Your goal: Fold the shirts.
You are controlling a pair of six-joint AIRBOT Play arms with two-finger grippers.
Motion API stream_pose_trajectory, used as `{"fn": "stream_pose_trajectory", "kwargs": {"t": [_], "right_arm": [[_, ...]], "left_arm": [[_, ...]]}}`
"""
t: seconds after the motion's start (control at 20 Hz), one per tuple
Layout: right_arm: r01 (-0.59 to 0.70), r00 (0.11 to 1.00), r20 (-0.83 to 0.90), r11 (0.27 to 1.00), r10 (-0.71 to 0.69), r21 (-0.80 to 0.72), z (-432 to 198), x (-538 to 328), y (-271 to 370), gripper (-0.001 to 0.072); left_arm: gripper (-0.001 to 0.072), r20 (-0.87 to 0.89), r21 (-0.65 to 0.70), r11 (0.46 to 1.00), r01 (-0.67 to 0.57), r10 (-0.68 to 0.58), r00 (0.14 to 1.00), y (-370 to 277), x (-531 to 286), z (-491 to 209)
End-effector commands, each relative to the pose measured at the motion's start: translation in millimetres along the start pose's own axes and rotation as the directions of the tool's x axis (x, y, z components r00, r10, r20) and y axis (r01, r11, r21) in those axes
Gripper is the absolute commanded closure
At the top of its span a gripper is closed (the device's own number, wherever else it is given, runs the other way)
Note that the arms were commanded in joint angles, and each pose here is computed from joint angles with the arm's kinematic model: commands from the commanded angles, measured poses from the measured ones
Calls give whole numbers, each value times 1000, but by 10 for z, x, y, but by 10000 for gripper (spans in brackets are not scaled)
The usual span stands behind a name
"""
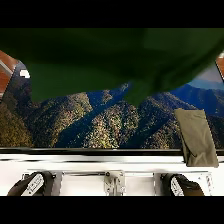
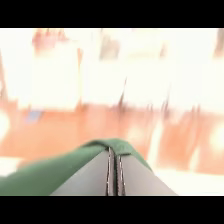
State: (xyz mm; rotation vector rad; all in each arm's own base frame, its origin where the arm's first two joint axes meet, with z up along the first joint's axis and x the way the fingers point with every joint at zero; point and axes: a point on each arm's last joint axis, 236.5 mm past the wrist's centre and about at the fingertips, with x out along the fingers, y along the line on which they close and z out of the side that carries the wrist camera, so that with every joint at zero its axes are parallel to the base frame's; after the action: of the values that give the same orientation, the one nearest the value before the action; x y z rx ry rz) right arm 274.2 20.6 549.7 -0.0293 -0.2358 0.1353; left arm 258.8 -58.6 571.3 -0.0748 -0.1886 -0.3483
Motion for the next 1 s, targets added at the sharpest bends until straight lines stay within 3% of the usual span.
{"fn": "stream_pose_trajectory", "kwargs": {"t": [0.0,0.25,0.4,0.55,0.65,0.75,0.85,0.95], "right_arm": [[117,987,125,988,-105,-98,604,-790,69,665],[139,987,-69,986,-146,-97,179,-1032,71,664],[141,985,-94,988,-147,-67,106,-936,27,664],[131,952,-276,991,-131,-17,-376,-704,-59,664],[129,847,-524,991,-88,42,-1069,-545,-126,665],[137,655,-755,986,-18,96,-1866,-423,-202,665],[159,461,-884,973,76,167,-2700,-310,-231,665],[208,359,-921,950,149,234,-3515,-127,-262,665]], "left_arm": [[672,87,127,989,-71,60,994,-463,-573,353],[671,-40,203,937,-284,298,954,-168,-947,-13],[671,-124,204,933,-296,324,938,-69,-950,-224],[671,-219,176,941,-289,324,920,50,-887,-505],[671,-335,132,949,-286,315,888,222,-799,-885],[671,-472,64,952,-300,294,831,479,-688,-1435],[671,-628,-35,942,-333,238,741,767,-586,-2200],[671,-760,-123,916,-382,160,630,1039,-534,-3080]]}}
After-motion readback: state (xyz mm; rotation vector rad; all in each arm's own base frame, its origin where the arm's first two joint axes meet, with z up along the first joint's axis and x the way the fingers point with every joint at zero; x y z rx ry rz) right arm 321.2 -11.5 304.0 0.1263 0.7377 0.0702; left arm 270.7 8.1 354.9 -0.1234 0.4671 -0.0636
